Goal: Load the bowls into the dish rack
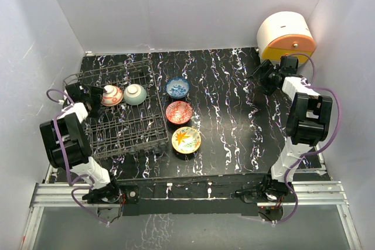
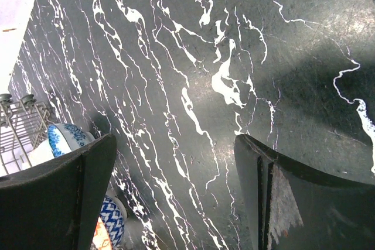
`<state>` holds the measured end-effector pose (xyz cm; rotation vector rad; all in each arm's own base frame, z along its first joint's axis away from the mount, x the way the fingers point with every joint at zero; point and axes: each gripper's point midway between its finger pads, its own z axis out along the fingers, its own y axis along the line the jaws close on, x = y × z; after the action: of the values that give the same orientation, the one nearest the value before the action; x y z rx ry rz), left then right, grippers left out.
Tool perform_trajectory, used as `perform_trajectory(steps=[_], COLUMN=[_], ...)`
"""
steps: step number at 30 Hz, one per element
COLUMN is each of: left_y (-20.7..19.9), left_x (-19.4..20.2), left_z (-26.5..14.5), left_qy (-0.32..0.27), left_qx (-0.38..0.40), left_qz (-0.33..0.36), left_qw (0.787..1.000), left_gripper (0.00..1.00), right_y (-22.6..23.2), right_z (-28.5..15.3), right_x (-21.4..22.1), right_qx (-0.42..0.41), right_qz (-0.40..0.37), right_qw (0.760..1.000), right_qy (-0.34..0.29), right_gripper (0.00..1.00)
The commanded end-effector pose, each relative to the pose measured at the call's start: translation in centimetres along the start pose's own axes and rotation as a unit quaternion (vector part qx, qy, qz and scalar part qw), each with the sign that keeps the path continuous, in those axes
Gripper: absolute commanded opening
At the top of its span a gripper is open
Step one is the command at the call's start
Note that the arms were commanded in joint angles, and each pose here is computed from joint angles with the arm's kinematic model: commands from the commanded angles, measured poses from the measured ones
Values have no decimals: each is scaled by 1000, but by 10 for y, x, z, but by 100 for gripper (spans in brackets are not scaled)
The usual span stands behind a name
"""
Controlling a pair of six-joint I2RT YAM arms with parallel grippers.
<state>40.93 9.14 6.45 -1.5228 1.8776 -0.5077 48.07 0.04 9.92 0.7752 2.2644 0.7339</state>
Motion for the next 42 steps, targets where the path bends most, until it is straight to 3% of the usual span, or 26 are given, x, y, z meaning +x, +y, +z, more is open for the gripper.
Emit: perform_trajectory(steps=[1,5,9,13,19,22,25,29,33,36,42], left_y=[21,29,5,-44,-155,-199,-227,-229,-210,-199,-173], left_x=[-2,-8,-18,-20,35,88,160,253,314,341,370], left_z=[-26,-36,-43,-50,-67,-73,-74,-69,-64,-62,-39], left_qy=[-5,-18,-29,-45,-64,-56,-12,81,126,128,142], left_qx=[-66,-88,-54,-13,59,101,156,207,222,222,198], left_qz=[39,53,64,120,286,380,492,612,673,703,730], left_qw=[997,995,996,992,954,918,856,759,694,663,638], left_gripper=[97,97,97,97,97,97,97,97,94,91,90], right_y=[22,23,24,24,26,26,25,24,21,20,19], right_z=[-13,-15,-16,-17,-18,-19,-18,-16,-14,-12,-8], right_x=[-20,-20,-19,-18,-20,-21,-20,-21,-22,-23,-23], right_qx=[-31,-34,-35,-37,-38,-36,-34,-32,-26,-25,-25], right_qz=[-20,-19,-19,-15,-13,-14,-12,-7,-4,-3,-1], right_qw=[999,999,998,998,998,998,998,999,999,999,999], right_qy=[-36,-37,-38,-39,-41,-43,-42,-42,-44,-43,-39], right_gripper=[84,84,84,84,84,84,84,84,84,84,84])
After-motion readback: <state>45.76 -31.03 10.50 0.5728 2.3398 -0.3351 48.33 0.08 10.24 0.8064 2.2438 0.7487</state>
